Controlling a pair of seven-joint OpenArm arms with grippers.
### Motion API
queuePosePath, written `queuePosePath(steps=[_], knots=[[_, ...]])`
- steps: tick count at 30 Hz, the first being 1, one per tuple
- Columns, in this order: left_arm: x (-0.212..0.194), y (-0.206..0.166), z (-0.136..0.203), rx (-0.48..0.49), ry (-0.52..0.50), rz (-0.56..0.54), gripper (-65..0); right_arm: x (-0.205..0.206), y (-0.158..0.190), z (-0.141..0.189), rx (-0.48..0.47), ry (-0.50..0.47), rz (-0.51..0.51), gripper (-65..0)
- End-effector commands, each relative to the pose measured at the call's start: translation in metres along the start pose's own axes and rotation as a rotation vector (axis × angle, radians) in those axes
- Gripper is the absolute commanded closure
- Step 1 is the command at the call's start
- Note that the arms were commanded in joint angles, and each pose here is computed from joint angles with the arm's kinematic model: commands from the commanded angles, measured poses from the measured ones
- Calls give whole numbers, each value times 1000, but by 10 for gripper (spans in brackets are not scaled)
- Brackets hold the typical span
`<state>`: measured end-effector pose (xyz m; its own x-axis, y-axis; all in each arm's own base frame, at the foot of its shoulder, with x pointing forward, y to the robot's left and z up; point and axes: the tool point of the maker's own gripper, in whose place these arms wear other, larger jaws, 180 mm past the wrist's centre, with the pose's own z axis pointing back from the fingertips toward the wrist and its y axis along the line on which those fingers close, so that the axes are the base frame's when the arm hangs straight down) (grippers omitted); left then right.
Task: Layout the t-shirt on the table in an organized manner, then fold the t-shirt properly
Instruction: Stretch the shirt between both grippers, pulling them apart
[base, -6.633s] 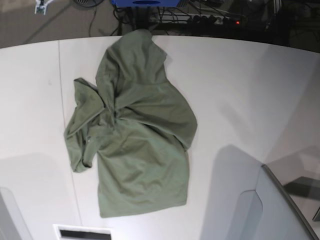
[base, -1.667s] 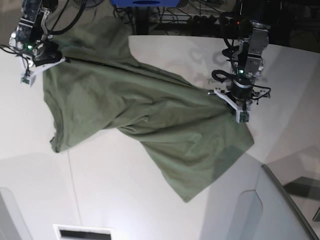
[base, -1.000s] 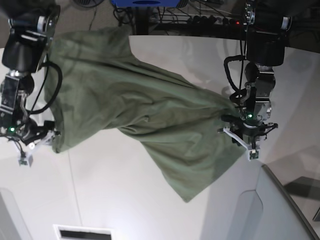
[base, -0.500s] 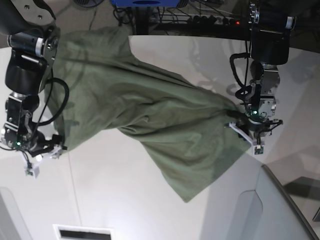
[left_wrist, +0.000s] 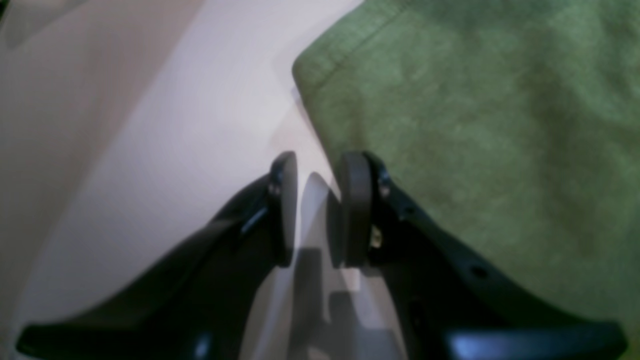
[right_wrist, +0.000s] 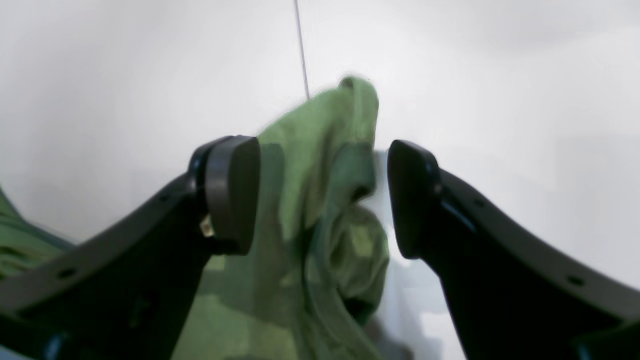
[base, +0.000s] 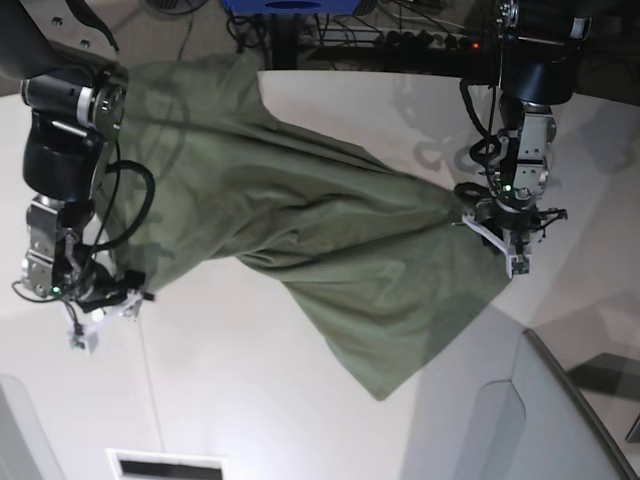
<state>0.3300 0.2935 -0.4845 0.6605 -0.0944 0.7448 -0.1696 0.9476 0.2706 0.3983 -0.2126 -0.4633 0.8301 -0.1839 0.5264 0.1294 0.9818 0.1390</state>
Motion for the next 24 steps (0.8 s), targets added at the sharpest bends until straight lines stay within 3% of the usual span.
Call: queuePosePath(steps=[1, 3, 7, 11, 18, 24], knots=[[-14, 4, 1, 3, 64, -5, -138, 28, -2, 6, -1, -73, 1, -360], [-15, 8, 1, 9, 66, -11, -138, 29, -2, 6, -1, -75, -2, -290], [-24, 15, 5, 16, 77, -23, -138, 29, -8, 7, -12, -74, -2, 0], [-34, 23, 9, 26, 92, -36, -138, 36, -11, 10, -19, -88, -1, -6], [-44, 20, 24, 10, 84, -51, -138, 75, -57, 32, -102, -137, 9, -3], [-19, 54, 35, 102, 9, 70, -138, 102, -78, 51, -144, -183, 18, -3]])
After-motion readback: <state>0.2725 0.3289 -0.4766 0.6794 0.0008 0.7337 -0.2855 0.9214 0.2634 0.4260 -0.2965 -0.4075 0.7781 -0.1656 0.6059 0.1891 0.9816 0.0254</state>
